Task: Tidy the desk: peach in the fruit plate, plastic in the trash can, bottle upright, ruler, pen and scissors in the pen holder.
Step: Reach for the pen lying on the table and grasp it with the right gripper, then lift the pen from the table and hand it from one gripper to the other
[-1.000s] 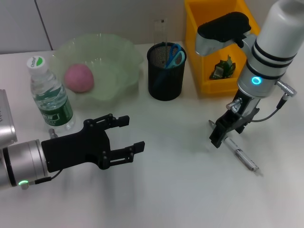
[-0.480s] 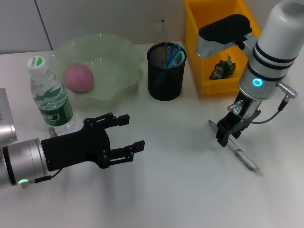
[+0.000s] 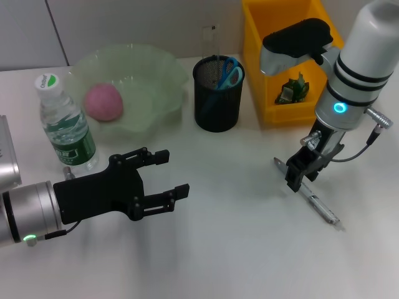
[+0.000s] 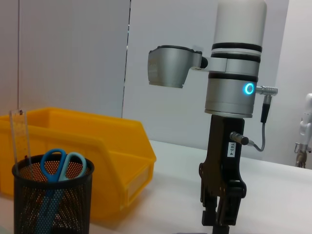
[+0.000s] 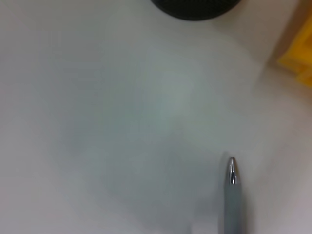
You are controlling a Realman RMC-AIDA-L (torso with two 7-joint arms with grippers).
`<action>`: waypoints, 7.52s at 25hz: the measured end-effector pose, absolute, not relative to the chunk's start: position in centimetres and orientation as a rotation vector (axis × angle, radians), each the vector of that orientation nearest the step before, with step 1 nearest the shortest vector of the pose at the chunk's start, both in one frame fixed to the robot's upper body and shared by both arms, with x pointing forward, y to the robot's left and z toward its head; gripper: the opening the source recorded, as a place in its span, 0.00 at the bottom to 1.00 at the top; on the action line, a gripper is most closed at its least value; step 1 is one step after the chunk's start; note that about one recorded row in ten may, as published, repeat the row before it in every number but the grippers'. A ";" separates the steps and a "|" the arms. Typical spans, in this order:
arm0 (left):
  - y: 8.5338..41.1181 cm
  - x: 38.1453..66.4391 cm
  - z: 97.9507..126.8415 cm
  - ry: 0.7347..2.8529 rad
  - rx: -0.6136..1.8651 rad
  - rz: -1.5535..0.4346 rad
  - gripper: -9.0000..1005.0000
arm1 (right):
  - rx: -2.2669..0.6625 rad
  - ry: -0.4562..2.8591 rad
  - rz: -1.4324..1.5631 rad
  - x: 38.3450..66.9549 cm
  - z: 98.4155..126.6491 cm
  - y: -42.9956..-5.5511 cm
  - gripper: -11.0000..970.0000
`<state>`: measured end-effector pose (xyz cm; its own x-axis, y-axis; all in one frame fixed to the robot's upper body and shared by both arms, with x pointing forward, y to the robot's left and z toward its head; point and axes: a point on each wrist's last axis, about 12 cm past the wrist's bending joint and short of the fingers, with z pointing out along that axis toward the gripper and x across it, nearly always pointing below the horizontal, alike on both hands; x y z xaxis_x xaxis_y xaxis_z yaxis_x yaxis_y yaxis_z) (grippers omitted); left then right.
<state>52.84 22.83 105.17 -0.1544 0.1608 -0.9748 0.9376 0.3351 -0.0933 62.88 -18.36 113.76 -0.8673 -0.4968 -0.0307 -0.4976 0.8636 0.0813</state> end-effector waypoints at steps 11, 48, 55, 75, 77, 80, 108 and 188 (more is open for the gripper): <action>22.8 52.9 105.2 1.575 1.025 -0.950 0.78 | -0.827 3.025 0.117 62.7 113.5 -18.1 0.42; 22.9 53.0 105.3 1.569 1.029 -0.944 0.78 | -0.806 3.040 0.120 62.4 112.7 -18.5 0.26; 22.8 52.9 105.4 1.567 1.042 -0.949 0.78 | -0.804 3.042 0.121 62.4 112.7 -18.5 0.26; 22.8 53.0 105.5 1.564 1.045 -0.948 0.78 | -0.814 3.050 0.110 62.2 112.4 -18.6 0.26; 22.8 53.1 105.5 1.563 1.045 -0.947 0.78 | -0.814 3.049 0.110 62.2 112.5 -18.6 0.26; 22.8 53.1 105.6 1.562 1.045 -0.947 0.78 | -0.814 3.048 0.109 62.2 112.5 -18.6 0.26; 22.8 53.1 105.5 1.565 1.044 -0.943 0.78 | -0.813 3.057 0.108 62.1 112.4 -18.7 0.15; 20.2 50.5 105.9 1.343 0.407 -1.168 0.78 | 0.115 1.378 1.581 52.1 107.0 -20.8 0.13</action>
<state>50.52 20.20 105.86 -0.1898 -0.4140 -0.8903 0.8243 0.4255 -0.3736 52.07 -20.79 106.96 -0.5010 0.7034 -0.5043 -0.5957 0.1424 0.7905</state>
